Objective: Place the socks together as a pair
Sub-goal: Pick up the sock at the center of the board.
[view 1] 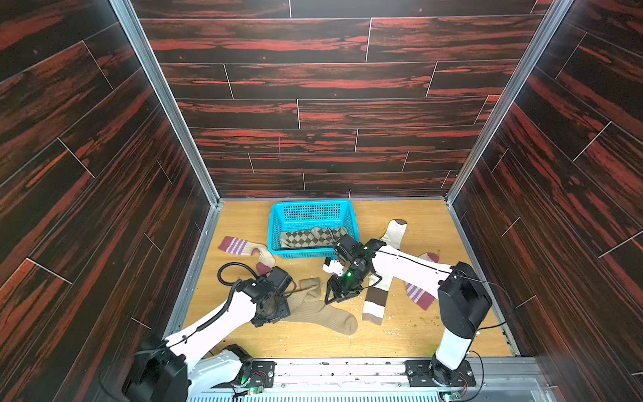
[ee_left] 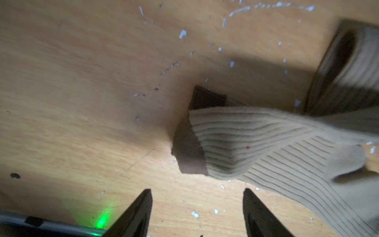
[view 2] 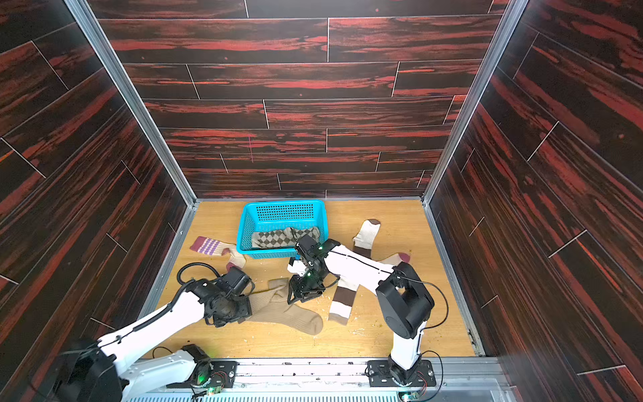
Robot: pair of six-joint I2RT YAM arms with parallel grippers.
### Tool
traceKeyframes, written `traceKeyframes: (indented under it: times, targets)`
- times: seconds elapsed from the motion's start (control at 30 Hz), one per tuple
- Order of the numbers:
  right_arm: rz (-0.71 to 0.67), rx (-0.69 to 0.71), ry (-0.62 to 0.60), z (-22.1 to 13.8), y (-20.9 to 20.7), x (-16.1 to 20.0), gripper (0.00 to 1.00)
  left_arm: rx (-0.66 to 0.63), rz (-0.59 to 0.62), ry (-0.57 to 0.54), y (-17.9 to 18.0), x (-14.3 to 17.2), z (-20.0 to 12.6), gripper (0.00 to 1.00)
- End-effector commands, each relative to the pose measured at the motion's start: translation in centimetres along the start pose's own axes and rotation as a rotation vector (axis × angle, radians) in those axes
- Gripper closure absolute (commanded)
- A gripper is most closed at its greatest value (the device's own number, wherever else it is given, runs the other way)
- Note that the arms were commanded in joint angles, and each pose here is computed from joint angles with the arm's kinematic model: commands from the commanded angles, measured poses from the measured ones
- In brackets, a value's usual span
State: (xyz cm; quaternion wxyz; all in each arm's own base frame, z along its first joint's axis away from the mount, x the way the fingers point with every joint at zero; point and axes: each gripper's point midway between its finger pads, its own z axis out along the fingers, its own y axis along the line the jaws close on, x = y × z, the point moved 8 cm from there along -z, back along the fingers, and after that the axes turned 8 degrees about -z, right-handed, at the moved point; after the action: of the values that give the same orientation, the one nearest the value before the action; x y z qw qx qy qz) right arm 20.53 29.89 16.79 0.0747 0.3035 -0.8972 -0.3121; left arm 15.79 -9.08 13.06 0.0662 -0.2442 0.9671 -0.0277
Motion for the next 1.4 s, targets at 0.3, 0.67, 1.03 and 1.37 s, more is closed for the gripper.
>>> traceKeyframes:
  times: [0.3,0.67,1.03,1.37]
  targets:
    - [-0.011,-0.016,-0.018,0.8,-0.6,-0.2,0.44,-0.067,-0.022,0.043,-0.6,-0.9,2.1,0.70]
    - [-0.041,-0.100,-0.036,1.0,-0.2,-0.1,0.45,0.013,-0.069,0.004,-1.2,-1.5,0.2,0.83]
    - [-0.009,-0.010,-0.070,4.2,-2.8,-2.0,0.47,0.148,-0.023,-0.056,-5.6,-4.4,-1.5,0.52]
    - [0.063,0.167,-0.142,5.6,-4.8,-4.9,0.51,0.129,-0.059,-0.059,-5.7,-5.4,-1.1,0.58]
